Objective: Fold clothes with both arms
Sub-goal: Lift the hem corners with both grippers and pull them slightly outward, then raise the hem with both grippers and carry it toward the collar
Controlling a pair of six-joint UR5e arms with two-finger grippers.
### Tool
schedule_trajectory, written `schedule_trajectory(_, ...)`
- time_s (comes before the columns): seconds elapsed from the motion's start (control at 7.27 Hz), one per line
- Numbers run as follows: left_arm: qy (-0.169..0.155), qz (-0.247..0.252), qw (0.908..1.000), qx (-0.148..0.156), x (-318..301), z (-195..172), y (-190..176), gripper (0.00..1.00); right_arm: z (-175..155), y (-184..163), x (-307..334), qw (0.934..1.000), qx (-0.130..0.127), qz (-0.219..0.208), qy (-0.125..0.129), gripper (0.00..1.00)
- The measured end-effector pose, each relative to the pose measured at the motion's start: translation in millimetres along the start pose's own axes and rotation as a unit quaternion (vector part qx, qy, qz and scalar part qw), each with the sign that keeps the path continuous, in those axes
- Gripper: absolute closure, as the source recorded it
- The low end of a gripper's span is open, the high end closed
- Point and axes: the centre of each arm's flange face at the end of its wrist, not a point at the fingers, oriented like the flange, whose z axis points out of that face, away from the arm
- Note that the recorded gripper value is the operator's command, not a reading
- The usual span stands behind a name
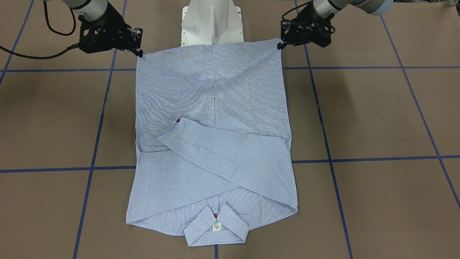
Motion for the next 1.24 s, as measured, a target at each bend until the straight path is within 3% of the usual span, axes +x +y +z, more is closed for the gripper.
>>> schedule_trajectory(1.24,-0.011,-0.018,0.9998,0.0,-30.8,-12.3,-20.1,1.0,0.5,-16.7,13.2,0.9998,0.012,0.014,0.011,1.0)
